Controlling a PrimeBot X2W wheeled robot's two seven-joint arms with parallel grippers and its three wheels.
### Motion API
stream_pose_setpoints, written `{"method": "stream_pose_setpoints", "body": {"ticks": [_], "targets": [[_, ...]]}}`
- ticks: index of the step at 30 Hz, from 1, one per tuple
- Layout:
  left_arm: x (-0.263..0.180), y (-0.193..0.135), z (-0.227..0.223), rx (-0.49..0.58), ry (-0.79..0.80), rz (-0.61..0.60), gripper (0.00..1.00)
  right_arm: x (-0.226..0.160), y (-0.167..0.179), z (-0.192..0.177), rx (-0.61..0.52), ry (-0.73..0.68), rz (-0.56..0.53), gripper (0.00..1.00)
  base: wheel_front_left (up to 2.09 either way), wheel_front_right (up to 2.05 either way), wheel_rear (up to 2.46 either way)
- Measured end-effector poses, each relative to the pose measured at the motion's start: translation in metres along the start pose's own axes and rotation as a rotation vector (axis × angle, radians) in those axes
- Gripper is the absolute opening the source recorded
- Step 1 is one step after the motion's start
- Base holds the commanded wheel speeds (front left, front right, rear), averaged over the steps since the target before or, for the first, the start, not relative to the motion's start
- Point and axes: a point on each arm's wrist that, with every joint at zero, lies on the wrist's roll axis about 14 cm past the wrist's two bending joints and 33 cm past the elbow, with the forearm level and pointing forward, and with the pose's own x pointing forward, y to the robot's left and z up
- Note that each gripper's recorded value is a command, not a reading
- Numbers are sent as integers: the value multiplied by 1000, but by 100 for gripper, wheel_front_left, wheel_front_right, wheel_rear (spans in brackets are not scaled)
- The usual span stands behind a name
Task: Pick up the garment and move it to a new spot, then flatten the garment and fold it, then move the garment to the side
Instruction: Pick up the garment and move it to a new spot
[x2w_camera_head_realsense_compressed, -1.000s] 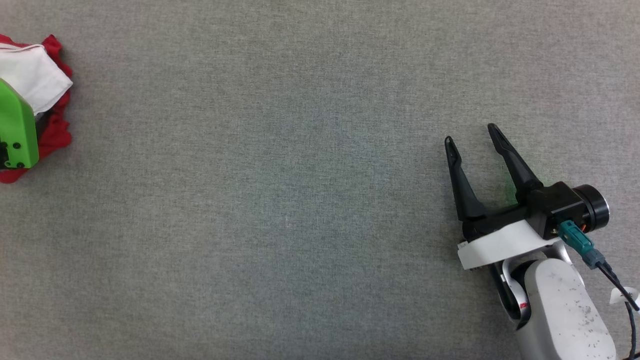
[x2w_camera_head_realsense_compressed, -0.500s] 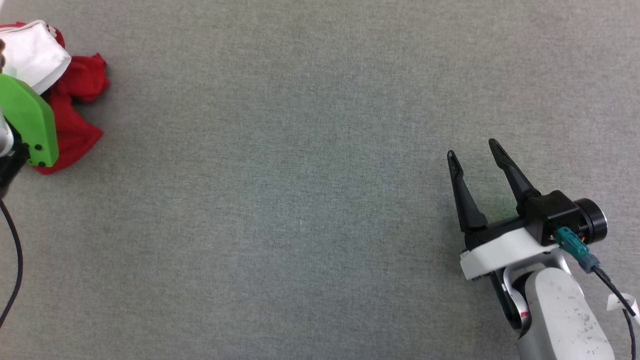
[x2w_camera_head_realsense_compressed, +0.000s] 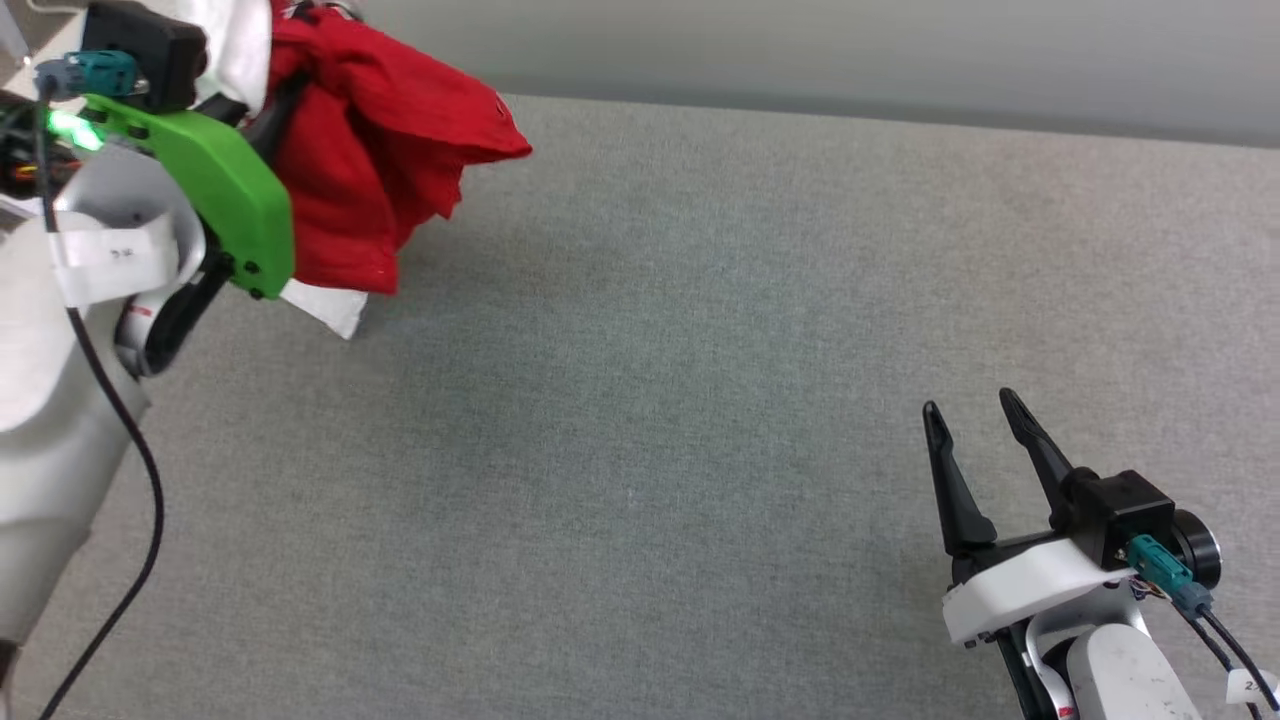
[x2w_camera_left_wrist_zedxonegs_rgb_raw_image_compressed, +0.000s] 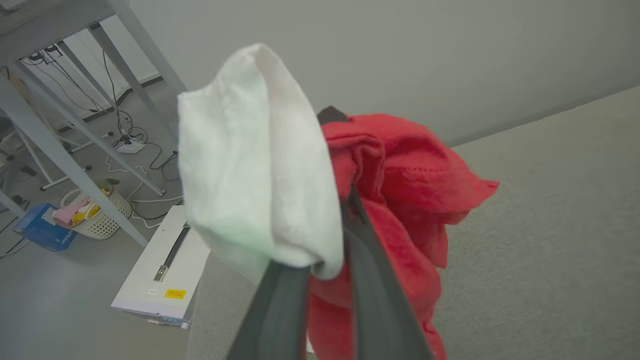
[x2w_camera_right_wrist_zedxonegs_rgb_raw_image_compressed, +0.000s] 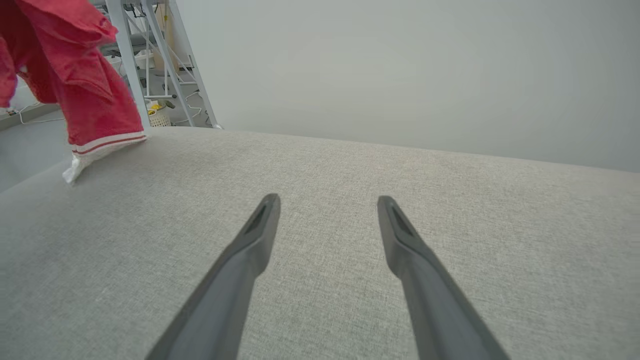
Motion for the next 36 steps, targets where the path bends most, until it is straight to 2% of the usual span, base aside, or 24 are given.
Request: {"method": "stream_pose_setpoints", "body": {"ticks": [5,10,20,24,28,32,36], "targets": [[-10,-54,52,-29,-157,-124,0,-14,-2,23,-18,-53,-18,100,0,0,0],[-8,-117,77,-46,-240,-270,0,-28,-16,37,-33,-85,-66,100,0,0,0],[6,-252,141,-177,-448,-569,0,-68,-61,48,-53,-109,-226,100,0,0,0],[7,-286,154,-229,-506,-641,0,-85,-81,50,-55,-113,-301,100,0,0,0],[23,-293,125,-258,-448,-635,0,-95,-93,49,-57,-107,-344,100,0,0,0],[34,-287,33,-280,-243,-587,0,-95,-97,41,-48,-83,-355,100,0,0,0],[24,-272,-54,-290,-45,-539,0,-84,-89,32,-41,-58,-323,100,0,0,0]]}}
